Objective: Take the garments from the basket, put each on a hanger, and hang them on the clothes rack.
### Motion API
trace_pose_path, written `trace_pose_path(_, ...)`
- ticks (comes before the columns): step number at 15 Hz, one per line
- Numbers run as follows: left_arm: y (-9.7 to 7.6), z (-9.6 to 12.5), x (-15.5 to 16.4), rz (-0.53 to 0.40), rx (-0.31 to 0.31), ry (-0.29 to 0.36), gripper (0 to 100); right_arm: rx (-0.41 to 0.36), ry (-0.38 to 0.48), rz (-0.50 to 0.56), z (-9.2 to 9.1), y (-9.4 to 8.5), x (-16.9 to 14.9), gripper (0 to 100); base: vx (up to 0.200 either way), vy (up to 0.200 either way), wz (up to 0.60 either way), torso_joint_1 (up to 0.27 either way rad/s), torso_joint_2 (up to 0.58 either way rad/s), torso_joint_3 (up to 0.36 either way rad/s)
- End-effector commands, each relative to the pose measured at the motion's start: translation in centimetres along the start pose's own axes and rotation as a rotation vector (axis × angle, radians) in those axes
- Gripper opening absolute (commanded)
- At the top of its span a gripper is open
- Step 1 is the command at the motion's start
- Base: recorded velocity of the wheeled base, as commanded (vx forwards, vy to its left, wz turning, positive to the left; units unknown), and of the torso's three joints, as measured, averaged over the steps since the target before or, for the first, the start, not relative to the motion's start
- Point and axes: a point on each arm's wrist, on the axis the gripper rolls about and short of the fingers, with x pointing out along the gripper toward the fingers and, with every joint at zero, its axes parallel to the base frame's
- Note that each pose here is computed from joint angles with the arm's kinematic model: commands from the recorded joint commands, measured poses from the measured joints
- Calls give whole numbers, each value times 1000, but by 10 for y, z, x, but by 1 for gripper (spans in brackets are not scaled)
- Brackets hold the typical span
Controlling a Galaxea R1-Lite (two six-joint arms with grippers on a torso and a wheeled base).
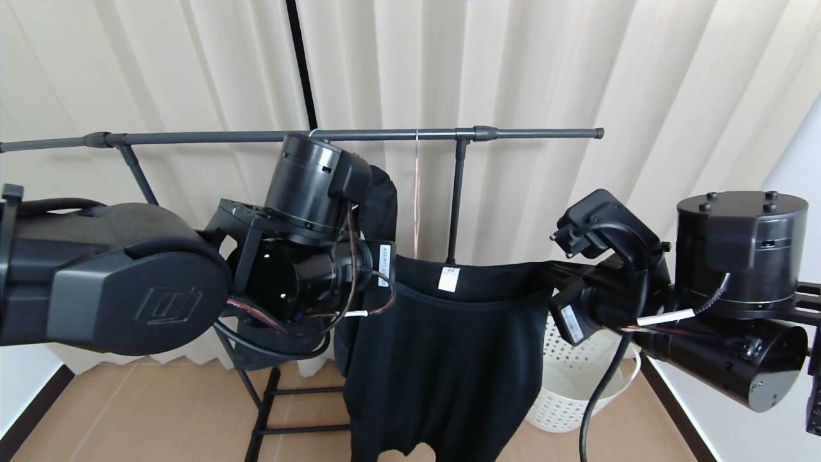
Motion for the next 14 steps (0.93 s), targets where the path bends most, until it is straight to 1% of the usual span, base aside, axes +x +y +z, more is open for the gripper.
trace_pose_path(1, -1, 11, -1, -23, -8, -31, 0, -15, 4, 37, 5, 4, -13, 0, 0, 0, 0, 0, 0, 0)
trace_pose_path(2, -5, 16, 0, -63, -14, -40, 0, -44, 39, 73, 3, 11, -18, 0, 0, 0, 0, 0, 0, 0)
trace_pose_path(3, -7, 19, 2, -85, -16, -41, 0, -62, 51, 98, 2, 16, -22, 0, 0, 0, 0, 0, 0, 0)
trace_pose_path(4, -12, 29, 5, -117, -22, -63, 0, -95, 61, 151, 1, 26, -32, 0, 0, 0, 0, 0, 0, 0)
trace_pose_path(6, -16, 44, 15, -135, -13, -101, 0, -103, 60, 230, 1, 46, -41, 0, 0, 0, 0, 0, 0, 0)
trace_pose_path(7, -20, 52, 18, -159, -18, -122, 0, -84, 51, 286, 3, 61, -47, 0, 0, 0, 0, 0, 0, 0)
trace_pose_path(8, -24, 56, 20, -182, -20, -132, 0, -46, 56, 330, 4, 76, -49, 0, 0, 0, 0, 0, 0, 0)
trace_pose_path(9, -26, 60, 22, -203, -18, -138, 0, -2, 56, 364, 8, 86, -51, 0, 0, 0, 0, 0, 0, 0)
trace_pose_path(10, -28, 61, 24, -215, -16, -142, 0, 22, 56, 386, 10, 90, -51, 0, 0, 0, 0, 0, 0, 0)
trace_pose_path(12, -33, 64, 31, -230, -9, -150, 0, 127, 74, 444, 16, 104, -45, 0, 0, 0, 0, 0, 0, 0)
trace_pose_path(13, -34, 64, 30, -239, -11, -149, 0, 161, 77, 459, 18, 111, -47, 0, 0, 0, 0, 0, 0, 0)
trace_pose_path(14, -38, 62, 28, -249, -10, -145, 0, 221, 68, 469, 24, 114, -47, 0, 0, 0, 0, 0, 0, 0)
